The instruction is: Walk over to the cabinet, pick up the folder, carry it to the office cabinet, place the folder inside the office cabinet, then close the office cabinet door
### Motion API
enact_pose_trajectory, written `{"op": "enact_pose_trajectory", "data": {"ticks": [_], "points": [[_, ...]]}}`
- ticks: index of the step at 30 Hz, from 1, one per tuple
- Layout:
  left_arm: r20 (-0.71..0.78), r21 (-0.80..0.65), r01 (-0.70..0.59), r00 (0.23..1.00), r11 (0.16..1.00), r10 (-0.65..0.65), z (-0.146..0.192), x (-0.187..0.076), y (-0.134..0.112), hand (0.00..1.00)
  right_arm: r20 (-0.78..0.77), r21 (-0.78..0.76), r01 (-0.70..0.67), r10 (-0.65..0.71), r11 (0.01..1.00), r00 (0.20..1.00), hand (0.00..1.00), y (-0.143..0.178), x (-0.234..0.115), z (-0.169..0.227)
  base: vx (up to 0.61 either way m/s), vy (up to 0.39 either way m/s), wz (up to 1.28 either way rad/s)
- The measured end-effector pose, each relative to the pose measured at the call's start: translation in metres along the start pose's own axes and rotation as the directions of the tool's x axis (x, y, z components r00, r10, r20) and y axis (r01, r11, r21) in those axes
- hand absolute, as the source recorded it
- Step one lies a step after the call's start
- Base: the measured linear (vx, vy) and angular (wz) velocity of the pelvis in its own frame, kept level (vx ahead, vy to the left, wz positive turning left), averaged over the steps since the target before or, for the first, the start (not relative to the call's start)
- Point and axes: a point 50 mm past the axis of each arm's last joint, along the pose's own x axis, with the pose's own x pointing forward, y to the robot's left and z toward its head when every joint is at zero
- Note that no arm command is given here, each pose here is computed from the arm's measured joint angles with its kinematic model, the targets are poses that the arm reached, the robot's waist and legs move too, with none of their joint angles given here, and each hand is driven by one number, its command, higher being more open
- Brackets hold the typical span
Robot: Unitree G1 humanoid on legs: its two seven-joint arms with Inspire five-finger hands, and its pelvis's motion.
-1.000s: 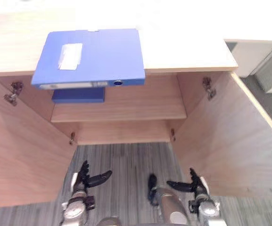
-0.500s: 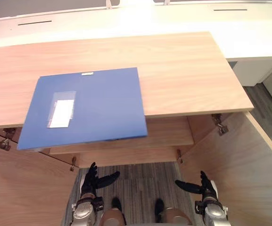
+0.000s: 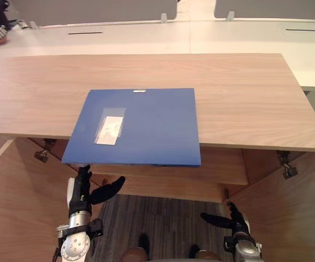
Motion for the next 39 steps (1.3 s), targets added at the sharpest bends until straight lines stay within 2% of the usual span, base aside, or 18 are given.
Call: {"op": "enact_pose_trajectory", "data": {"ticks": [9,13,17,20,23,26,28,31,35,36,39], "points": [[0.254,0.096,-0.109,0.964,0.989,0.082,0.052,-0.011,0.016,1.0,-0.057,-0.078,-0.033,0.029,0.996,0.998,1.0,0.005,-0.002,-0.015,-0.07,0.005,0.05],[0.349,0.131,-0.189,0.928,0.973,0.133,0.07,-0.012,0.027,1.0,-0.073,-0.091,-0.037,0.03,0.995,0.997,1.0,0.006,-0.003,-0.019,0.04,-0.006,0.02],[0.469,0.167,-0.216,0.875,0.962,0.115,0.095,-0.014,0.028,1.0,-0.07,-0.091,-0.029,0.023,0.995,0.997,1.0,0.006,-0.003,-0.019,0.02,-0.001,0.13],[0.517,0.224,-0.173,0.856,0.959,0.034,0.102,-0.009,0.022,1.0,-0.065,-0.105,-0.041,0.034,0.994,0.997,1.0,0.008,-0.004,-0.019,-0.04,-0.001,0.03],[0.528,0.307,-0.046,0.839,0.951,-0.13,0.103,-0.008,0.002,1.0,-0.068,-0.111,-0.052,0.045,0.992,0.997,1.0,0.009,-0.005,-0.021,-0.07,-0.005,-0.1],[0.511,0.411,0.085,0.803,0.908,-0.306,0.1,-0.008,-0.018,1.0,-0.077,-0.143,-0.068,0.058,0.987,0.995,1.0,0.01,-0.007,-0.025,-0.07,0.0,-0.21],[0.474,0.516,0.159,0.766,0.842,-0.435,0.092,-0.006,-0.032,1.0,-0.089,-0.157,-0.079,0.066,0.984,0.994,1.0,0.01,-0.009,-0.03,-0.03,-0.001,-0.25],[0.435,0.628,0.157,0.741,0.763,-0.511,0.082,0.001,-0.038,1.0,-0.1,-0.165,-0.081,0.065,0.983,0.993,1.0,0.009,-0.011,-0.034,0.02,-0.011,-0.21],[0.444,0.699,0.112,0.707,0.707,-0.551,0.085,0.01,-0.04,1.0,-0.094,-0.173,-0.073,0.058,0.982,0.994,1.0,0.005,-0.01,-0.033,0.01,-0.002,-0.19],[0.449,0.714,0.097,0.697,0.693,-0.559,0.087,0.011,-0.041,0.0,-0.091,-0.173,-0.072,0.057,0.982,0.994,1.0,0.004,-0.01,-0.032,0.0,0.007,-0.13],[0.436,0.78,0.032,0.689,0.625,-0.579,0.082,0.017,-0.041,0.0,-0.084,-0.173,-0.073,0.059,0.982,0.995,1.0,0.005,-0.01,-0.03,0.0,0.013,-0.15]]}}
